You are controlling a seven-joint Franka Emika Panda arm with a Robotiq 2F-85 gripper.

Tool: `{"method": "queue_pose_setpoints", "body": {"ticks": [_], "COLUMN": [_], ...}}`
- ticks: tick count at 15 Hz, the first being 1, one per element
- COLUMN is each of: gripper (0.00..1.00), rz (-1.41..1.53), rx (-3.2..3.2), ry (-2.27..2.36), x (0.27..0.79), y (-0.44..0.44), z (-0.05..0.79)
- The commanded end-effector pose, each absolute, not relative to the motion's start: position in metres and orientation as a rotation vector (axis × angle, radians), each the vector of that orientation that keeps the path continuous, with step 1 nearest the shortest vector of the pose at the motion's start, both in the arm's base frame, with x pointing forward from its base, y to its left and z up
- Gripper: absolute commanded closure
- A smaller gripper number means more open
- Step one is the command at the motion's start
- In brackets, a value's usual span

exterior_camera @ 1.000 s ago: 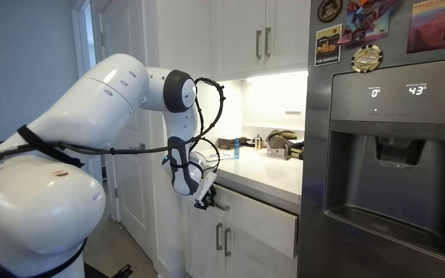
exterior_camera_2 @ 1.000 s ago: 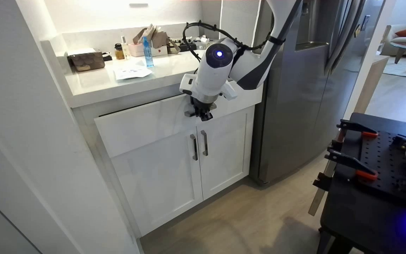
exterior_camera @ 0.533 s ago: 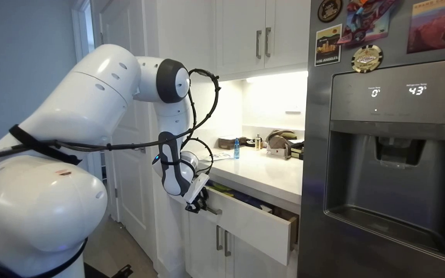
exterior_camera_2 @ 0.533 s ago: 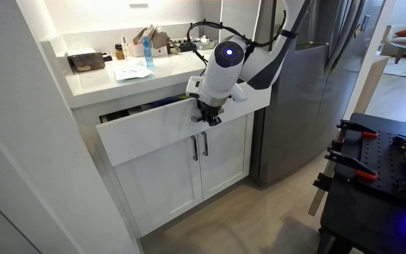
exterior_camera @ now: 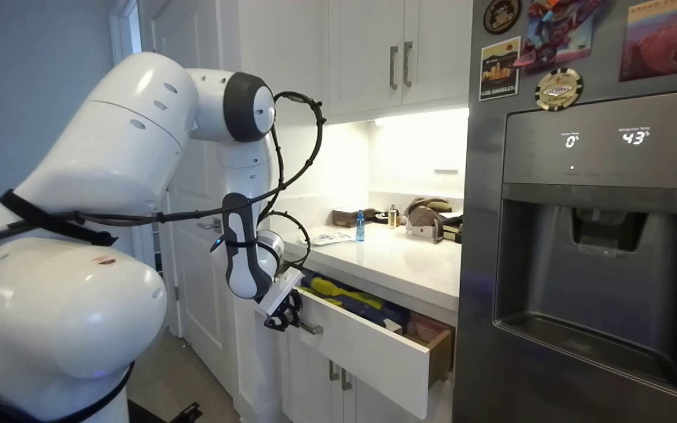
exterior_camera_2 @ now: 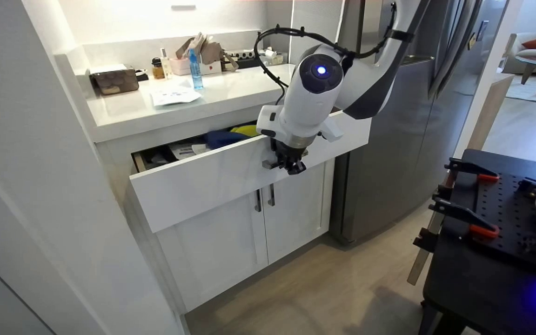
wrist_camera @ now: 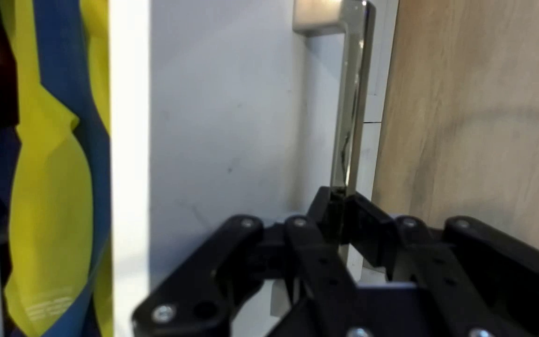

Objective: Open the drawer

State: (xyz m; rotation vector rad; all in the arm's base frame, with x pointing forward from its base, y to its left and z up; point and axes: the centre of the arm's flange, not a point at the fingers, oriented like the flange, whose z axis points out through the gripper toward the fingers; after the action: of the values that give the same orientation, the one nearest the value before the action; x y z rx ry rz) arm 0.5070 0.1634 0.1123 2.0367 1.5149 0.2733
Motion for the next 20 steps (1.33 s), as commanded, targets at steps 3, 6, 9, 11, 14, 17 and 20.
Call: {"method": "queue_pose_setpoints", "body": {"ticks": [3,6,9,11,14,17,20], "gripper": [0.97,0.97,0.97,0.97,0.97,0.97,0.97], "rz": [0.066,0.058,0.053,0.051,0.049,0.051,0.063], "rx": [2.047,2.051,2.054,2.058,2.057,2.059,2.065], "ry": [1.519,1.508,1.490,1.484,1.482,1.477,1.446], "x": [0.435,0.415,0.395,0.382,0.361,0.341,0.323], "y": [0.128,0.135,0.141,0.145,0.151,0.156,0.160], "z": [0.147,0.148,0.148,0.149,0.149,0.150,0.150]}}
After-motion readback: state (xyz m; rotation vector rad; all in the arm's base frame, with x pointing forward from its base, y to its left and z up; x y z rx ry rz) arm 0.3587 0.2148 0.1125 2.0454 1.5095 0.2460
